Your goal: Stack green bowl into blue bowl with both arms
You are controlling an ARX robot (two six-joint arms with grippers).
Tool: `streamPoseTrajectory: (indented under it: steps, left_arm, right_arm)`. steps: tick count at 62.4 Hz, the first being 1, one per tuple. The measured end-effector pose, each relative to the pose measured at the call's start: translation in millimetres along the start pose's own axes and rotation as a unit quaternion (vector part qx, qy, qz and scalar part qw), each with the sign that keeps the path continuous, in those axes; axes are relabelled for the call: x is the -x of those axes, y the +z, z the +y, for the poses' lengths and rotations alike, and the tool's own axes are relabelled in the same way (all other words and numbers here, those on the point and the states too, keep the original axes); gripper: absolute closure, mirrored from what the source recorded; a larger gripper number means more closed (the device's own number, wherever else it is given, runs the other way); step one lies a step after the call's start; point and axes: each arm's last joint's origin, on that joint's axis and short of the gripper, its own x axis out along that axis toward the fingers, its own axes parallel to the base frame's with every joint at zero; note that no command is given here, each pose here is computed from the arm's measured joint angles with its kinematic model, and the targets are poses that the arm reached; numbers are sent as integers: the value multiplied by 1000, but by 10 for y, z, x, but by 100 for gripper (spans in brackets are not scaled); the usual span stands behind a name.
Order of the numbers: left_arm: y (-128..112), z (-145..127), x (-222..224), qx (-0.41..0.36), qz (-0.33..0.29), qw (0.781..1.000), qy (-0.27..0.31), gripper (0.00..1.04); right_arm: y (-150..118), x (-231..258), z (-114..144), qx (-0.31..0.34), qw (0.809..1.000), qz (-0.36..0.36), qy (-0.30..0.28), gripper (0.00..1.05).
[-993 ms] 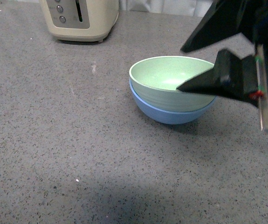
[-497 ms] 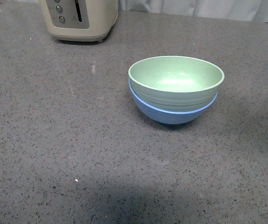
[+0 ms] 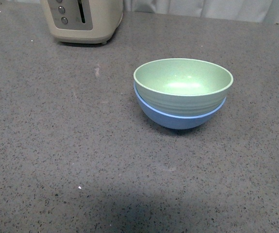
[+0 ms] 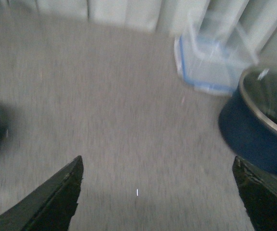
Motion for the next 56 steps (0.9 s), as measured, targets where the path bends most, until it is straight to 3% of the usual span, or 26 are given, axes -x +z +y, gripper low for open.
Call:
streamPoseTrajectory:
  steps: [8, 29, 56]
  left_arm:
    - [0, 0, 0, 0, 0, 1000, 0, 6]
    - [0, 0, 0, 0, 0, 1000, 0, 6]
    - [0, 0, 0, 0, 0, 1000, 0, 6]
  right_arm:
    - [-43, 79, 29, -32, 996, -87, 4, 45]
    - [-154, 205, 37, -42, 995, -93, 4, 104]
    - [-231, 312, 43, -44, 994, -103, 4, 104]
